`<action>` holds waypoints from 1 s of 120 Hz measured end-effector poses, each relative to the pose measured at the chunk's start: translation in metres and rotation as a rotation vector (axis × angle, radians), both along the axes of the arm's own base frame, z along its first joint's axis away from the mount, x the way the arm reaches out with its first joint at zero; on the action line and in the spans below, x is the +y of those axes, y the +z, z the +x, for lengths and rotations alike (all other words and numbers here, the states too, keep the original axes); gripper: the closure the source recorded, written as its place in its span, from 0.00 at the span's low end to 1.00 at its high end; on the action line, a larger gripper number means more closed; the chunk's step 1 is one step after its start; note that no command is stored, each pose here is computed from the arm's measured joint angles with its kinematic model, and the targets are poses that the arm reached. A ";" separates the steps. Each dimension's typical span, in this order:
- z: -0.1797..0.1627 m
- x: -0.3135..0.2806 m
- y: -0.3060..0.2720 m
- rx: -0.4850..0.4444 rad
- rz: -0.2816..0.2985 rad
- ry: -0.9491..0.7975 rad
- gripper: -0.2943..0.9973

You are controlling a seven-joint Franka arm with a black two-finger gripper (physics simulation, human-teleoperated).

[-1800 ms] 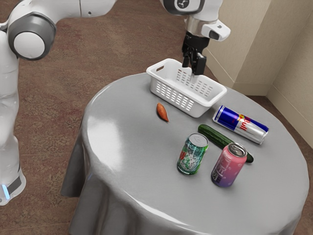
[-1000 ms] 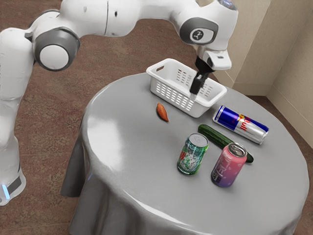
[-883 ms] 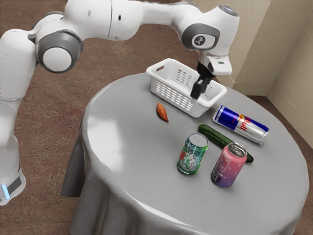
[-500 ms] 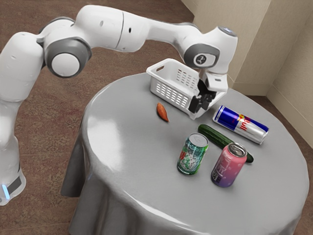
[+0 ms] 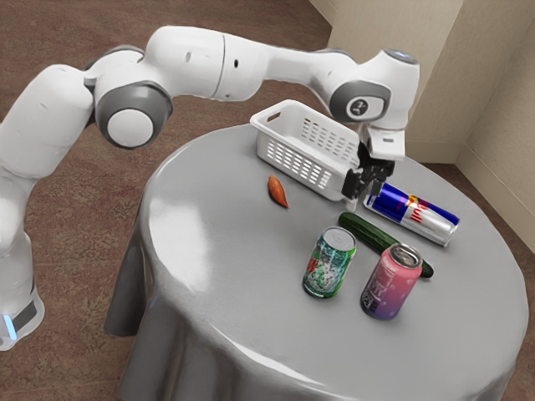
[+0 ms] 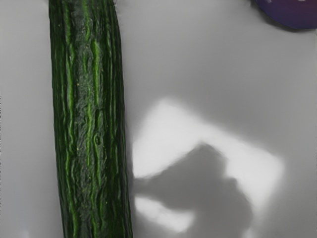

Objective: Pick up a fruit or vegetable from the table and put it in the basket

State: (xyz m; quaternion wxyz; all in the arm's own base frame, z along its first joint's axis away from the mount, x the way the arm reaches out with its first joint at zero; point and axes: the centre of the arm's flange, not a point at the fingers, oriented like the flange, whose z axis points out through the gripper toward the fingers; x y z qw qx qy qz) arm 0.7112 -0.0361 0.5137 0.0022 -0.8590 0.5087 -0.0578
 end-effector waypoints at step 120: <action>0.038 -0.010 -0.055 0.016 -0.030 0.042 0.23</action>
